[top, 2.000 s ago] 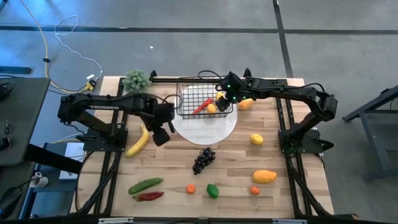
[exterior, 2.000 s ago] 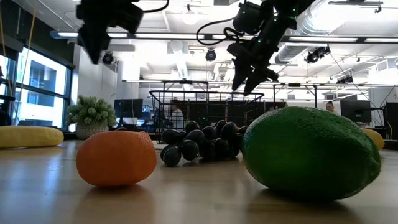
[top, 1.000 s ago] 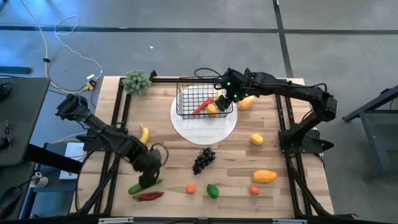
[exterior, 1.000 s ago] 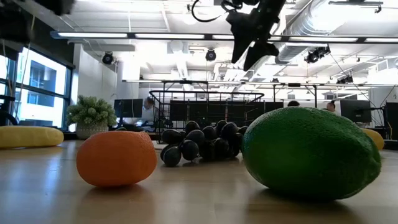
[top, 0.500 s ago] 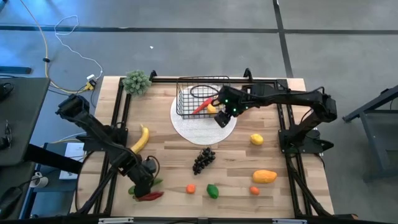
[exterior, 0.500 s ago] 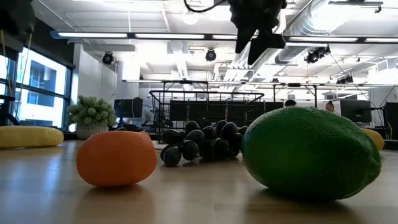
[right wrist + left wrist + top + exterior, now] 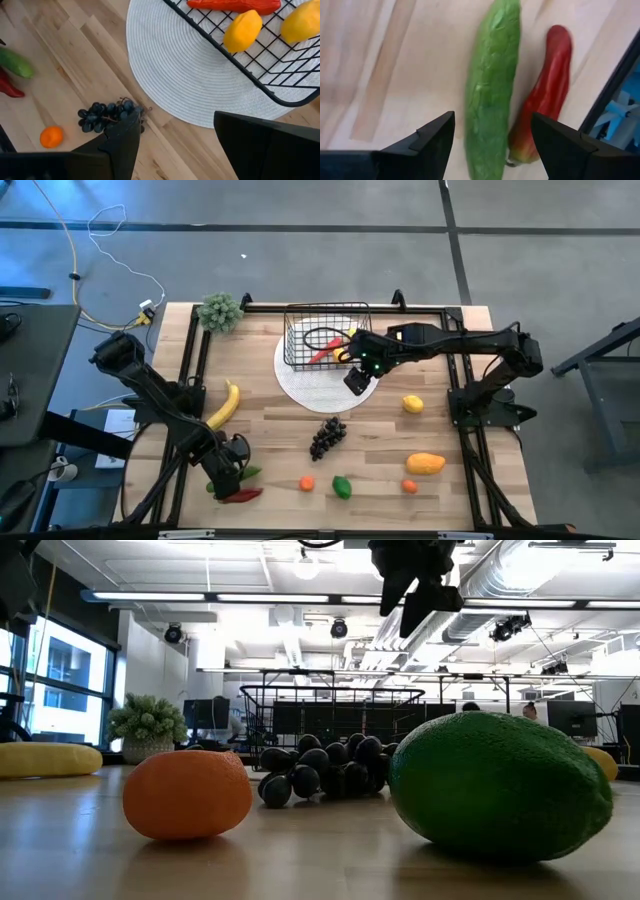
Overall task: Build produce basket
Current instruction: Put the green cucumber into the black wire basket
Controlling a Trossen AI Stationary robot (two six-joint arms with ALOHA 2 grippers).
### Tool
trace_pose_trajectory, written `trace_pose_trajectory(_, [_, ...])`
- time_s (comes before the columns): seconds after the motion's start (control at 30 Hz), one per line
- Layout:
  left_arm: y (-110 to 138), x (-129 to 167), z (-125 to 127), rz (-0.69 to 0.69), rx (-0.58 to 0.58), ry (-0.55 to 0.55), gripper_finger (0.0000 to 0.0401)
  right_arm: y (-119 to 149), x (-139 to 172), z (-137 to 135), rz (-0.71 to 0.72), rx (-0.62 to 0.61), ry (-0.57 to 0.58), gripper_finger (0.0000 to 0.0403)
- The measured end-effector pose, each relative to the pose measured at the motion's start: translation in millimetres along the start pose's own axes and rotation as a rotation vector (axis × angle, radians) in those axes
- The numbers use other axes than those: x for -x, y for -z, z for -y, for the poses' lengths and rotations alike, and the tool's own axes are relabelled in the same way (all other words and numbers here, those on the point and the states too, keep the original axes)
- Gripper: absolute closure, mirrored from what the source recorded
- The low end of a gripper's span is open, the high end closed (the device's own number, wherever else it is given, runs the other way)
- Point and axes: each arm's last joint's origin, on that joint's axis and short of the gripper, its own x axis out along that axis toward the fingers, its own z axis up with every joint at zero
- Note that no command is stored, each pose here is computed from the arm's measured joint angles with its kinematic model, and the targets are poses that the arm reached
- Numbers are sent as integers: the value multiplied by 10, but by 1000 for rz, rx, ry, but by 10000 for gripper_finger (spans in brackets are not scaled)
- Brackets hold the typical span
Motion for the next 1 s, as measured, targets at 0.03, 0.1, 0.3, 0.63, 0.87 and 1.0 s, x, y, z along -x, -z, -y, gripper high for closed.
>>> trace_pose_trajectory(0.03, [-3,-11,7,4,2,2,153,0,0,0,0,0,0,169])
trace_pose_trajectory(0.1, [-8,-42,11,1,4,-5,153,0,0,0,1,0,1,169])
trace_pose_trajectory(0.3, [-19,-249,42,-39,7,-32,153,-3,0,4,8,0,11,169])
trace_pose_trajectory(0.63, [-29,-400,39,-43,21,-92,187,0,0,7,6,0,15,169])
trace_pose_trajectory(0.87, [-46,-392,44,-2,7,-86,291,2,0,10,4,4,19,169])
trace_pose_trajectory(1.0, [-68,-390,43,0,9,-81,291,-6,0,20,6,5,21,169])
